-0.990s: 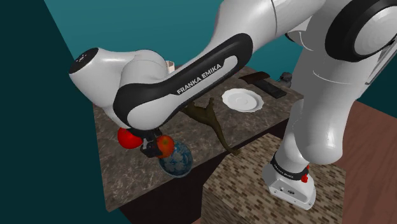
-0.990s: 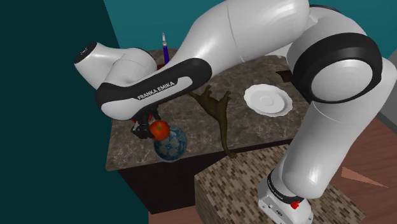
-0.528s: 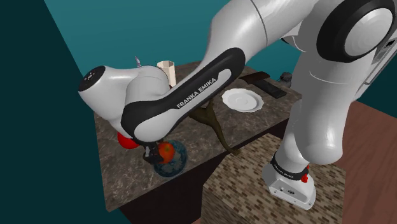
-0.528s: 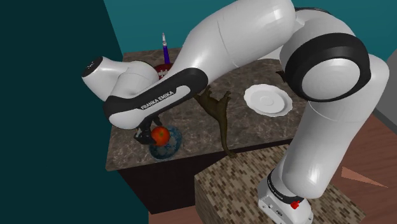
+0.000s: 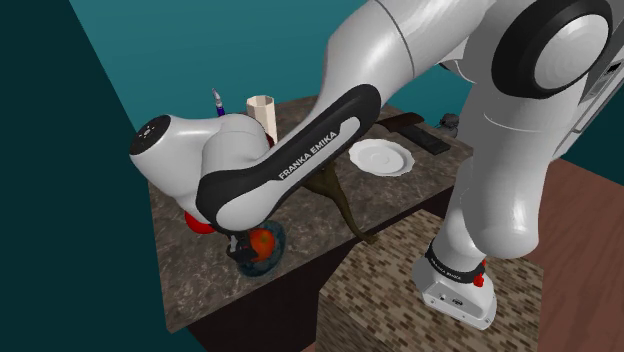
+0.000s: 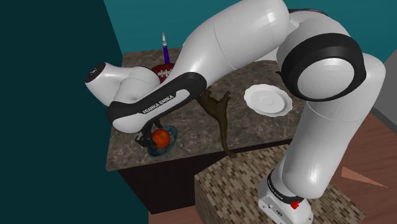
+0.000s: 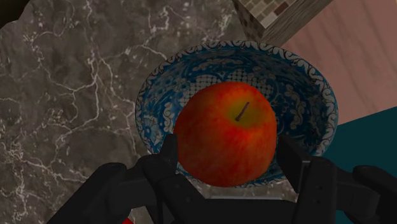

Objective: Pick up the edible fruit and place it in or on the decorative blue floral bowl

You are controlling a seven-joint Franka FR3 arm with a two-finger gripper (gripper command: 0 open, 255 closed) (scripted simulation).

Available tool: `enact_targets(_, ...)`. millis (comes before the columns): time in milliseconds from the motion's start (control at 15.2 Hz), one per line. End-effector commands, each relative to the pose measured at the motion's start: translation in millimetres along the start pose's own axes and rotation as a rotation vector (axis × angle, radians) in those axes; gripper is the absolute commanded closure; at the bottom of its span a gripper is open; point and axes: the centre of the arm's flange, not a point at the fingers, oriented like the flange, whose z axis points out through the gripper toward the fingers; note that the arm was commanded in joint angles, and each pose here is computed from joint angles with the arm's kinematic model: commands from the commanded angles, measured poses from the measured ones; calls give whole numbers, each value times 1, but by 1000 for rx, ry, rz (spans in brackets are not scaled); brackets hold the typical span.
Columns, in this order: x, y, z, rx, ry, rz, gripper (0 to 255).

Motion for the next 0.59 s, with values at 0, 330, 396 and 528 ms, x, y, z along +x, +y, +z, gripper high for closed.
enact_targets(0,0,0,1,0,-2,0,255)
enact_targets(330,0,0,1,0,-2,0,0)
enact_targets(396,0,0,1,0,-2,0,0)
enact_targets(528,0,0,-12,0,-2,0,0)
